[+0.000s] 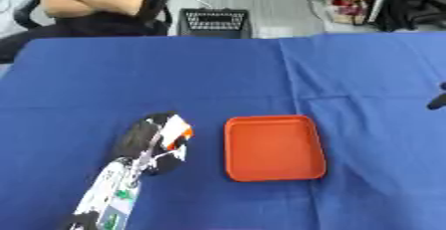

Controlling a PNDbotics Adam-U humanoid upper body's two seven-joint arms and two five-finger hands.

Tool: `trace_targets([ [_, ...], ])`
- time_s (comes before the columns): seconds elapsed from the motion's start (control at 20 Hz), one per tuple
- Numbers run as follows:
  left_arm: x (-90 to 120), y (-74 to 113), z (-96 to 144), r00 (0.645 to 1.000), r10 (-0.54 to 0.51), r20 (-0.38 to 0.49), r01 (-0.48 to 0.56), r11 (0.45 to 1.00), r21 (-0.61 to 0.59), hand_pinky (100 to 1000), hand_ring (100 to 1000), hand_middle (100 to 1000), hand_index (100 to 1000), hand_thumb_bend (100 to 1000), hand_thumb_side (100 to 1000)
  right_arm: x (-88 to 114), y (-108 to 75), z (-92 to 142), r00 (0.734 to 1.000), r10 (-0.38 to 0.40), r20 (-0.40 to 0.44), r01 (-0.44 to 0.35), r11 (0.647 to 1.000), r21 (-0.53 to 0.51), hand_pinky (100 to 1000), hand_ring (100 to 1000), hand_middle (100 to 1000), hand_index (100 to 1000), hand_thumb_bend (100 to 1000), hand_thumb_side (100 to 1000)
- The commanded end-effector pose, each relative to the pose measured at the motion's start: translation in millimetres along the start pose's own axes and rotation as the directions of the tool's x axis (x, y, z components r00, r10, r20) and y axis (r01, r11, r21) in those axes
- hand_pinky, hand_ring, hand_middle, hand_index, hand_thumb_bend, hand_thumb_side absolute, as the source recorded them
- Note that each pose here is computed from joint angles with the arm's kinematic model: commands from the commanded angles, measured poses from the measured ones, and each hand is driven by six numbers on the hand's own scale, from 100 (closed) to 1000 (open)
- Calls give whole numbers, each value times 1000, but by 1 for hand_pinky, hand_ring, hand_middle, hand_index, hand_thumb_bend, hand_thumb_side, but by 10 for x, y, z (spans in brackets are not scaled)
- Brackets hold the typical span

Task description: Pick up objects on the table and place them in the box.

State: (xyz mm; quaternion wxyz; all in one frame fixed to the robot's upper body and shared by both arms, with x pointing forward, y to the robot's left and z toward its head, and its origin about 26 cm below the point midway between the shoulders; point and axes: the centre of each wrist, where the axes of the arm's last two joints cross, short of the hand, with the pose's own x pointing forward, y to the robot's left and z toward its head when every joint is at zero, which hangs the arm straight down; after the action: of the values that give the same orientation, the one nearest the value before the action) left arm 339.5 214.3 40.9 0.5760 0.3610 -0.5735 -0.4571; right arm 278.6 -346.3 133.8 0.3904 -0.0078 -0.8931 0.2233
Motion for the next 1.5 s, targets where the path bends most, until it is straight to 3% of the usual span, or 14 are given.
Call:
trace_targets([
  [0.05,-13,53,-7,1000,-17,-11,18,1000,18,1000,1000,672,1000,100,256,55,-44,-50,1000,19,22,-20,1000,7,572,562,647,906,100,892],
  [0.2,-3,77,-8,1000,-13,-10,13,999,32,1000,1000,669,1000,100,254,54,-44,-49,1000,19,22,-19,1000,7,572,562,647,906,100,892],
  [0.25,3,94,-9,1000,-10,-8,10,999,39,1000,1000,668,1000,100,300,54,-44,-49,1000,19,22,-19,1000,7,572,562,646,906,100,892],
  [0.35,45,173,-9,1000,-3,12,2,997,73,1000,1000,667,1000,100,247,54,-44,-48,1000,19,21,-19,1000,7,572,562,646,906,100,892],
  [0.55,238,465,12,994,16,111,-34,986,161,1000,1000,667,1000,100,239,50,-41,-46,1000,18,20,-18,1000,11,572,562,646,906,100,893],
  [0.8,491,715,19,972,21,233,-65,981,182,1000,1000,666,1000,100,231,44,-36,-46,1000,15,19,-15,1000,15,572,562,646,906,100,894],
  [1.15,750,791,2,930,-28,367,-23,991,134,1000,1000,657,1000,100,228,42,-30,-52,1000,12,20,-12,1000,21,572,562,646,906,100,894],
  [1.5,979,747,-37,870,-103,482,74,994,79,1000,1000,645,984,100,233,41,-24,-58,1000,7,22,-8,1000,25,572,562,646,906,100,895],
])
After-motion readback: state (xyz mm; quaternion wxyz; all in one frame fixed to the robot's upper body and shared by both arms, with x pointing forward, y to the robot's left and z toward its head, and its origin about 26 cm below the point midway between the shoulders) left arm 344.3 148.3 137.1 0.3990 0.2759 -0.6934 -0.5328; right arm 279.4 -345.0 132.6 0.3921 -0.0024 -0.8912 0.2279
